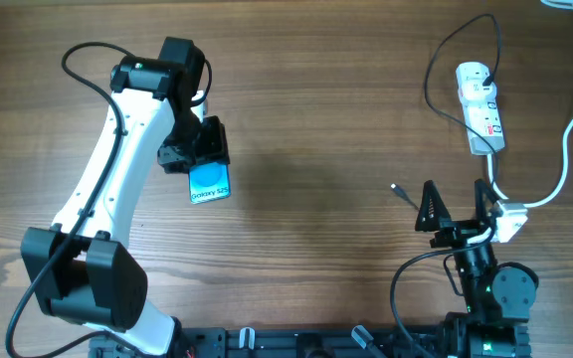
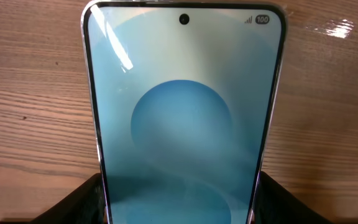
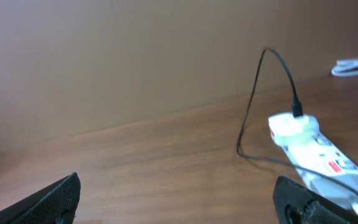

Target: Plug charger to phone and switch on socket

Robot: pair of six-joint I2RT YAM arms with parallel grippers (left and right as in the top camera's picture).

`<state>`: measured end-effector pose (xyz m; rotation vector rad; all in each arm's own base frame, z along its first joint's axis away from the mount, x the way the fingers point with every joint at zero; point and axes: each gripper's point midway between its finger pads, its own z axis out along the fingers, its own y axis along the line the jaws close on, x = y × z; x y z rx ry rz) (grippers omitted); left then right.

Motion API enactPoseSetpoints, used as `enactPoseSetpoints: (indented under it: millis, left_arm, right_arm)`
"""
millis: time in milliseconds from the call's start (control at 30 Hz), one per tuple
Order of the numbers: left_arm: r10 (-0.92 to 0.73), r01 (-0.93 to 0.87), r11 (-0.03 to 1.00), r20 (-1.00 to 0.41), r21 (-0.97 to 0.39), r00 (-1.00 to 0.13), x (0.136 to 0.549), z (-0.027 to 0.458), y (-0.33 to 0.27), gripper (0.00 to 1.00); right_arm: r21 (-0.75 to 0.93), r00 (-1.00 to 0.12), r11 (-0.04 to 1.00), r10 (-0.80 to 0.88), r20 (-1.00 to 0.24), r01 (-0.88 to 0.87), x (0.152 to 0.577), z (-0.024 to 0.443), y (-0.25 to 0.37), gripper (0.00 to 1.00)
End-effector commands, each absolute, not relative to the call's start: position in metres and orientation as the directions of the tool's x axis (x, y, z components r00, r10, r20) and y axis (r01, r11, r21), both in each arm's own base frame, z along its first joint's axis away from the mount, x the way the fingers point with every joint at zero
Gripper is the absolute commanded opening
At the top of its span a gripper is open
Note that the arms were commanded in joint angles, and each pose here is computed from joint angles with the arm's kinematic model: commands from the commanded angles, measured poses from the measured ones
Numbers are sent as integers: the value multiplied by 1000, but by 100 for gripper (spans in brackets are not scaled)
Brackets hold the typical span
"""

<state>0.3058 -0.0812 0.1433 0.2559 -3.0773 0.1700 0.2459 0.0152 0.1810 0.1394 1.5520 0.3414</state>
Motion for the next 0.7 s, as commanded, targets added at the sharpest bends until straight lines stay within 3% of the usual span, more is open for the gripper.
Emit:
enactPoseSetpoints:
  millis: [0,100,133,200,233,333,367,533,667]
  left_arm:
    - [-168,-174,970,51,-168,-985,309,153,-91,51]
    - [-200,-209,960,66,-186,-978,308,153,-95,51]
    - [-217,-227,955,71,-189,-974,308,153,-96,51]
    - [-218,-231,949,83,-214,-972,307,155,-101,50]
    - [-213,-233,938,103,-257,-972,305,157,-109,47]
    - [-190,-238,889,159,-392,-969,301,166,-133,46]
    - [-178,-243,863,183,-443,-967,299,171,-143,46]
    - [-207,-366,692,314,-623,-926,301,199,-181,42]
    - [-195,-445,572,412,-689,-890,301,220,-200,42]
  right_arm:
    - [607,-196,745,575,-794,-277,237,179,52,100]
    - [918,-589,303,704,-397,-257,208,176,104,100]
    - [958,-667,209,687,-288,-198,200,174,113,100]
    - [988,-693,113,704,-155,-107,199,174,114,100]
    - [988,-695,113,702,-155,-107,199,174,115,100]
    - [866,-653,337,569,-500,-369,190,172,123,100]
    - [845,-642,358,549,-535,-398,189,172,124,100]
    - [784,-600,428,505,-621,-450,192,167,122,100]
    - [796,-659,479,469,-588,-369,201,136,120,100]
